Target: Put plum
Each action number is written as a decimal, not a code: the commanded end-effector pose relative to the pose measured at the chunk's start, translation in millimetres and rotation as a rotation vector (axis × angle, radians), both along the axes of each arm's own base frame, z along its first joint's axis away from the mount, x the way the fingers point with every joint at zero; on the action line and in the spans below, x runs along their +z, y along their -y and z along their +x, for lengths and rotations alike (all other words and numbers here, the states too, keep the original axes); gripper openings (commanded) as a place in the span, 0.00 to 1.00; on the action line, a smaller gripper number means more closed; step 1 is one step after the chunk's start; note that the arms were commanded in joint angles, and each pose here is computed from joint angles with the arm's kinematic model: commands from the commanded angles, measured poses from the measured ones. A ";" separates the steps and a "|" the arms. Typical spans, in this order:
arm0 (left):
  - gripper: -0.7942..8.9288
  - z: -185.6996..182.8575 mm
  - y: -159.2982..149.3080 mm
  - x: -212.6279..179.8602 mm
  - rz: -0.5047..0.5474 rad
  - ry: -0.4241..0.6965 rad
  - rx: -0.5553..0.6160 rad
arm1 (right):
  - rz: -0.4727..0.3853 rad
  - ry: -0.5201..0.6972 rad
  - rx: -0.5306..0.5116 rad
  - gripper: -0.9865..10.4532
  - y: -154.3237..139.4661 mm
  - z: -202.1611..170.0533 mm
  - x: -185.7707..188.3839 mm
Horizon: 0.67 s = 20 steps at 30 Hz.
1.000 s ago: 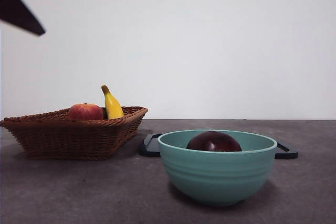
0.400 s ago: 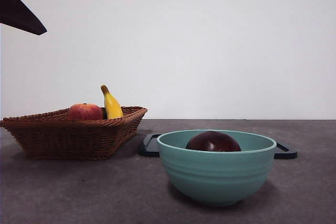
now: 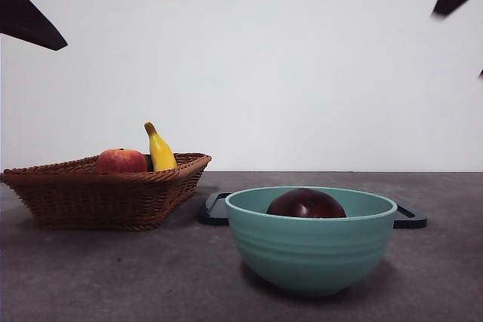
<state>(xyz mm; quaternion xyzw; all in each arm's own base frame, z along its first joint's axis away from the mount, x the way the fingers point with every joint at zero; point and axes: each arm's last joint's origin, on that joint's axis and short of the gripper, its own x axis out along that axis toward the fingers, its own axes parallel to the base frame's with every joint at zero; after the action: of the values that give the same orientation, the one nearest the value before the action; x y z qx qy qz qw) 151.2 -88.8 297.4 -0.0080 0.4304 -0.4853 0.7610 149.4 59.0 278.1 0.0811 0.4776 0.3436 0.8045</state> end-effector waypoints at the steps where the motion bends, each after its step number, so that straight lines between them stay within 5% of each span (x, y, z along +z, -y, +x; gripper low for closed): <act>1: 0.49 1.4 1.7 3.1 -0.012 0.016 -0.012 | -0.016 -0.029 -0.033 0.42 -10.7 9.0 -11.6; 20: 0.49 1.4 1.7 3.1 -0.012 0.016 -0.012 | -0.206 -0.031 -0.034 0.32 -74.3 49.9 -74.0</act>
<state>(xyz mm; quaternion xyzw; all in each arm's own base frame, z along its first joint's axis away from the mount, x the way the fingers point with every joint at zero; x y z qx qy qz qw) 151.2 -88.8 297.4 -0.0079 0.4302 -0.4853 0.7611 198.1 129.9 207.0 0.0094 0.5169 0.2804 0.8088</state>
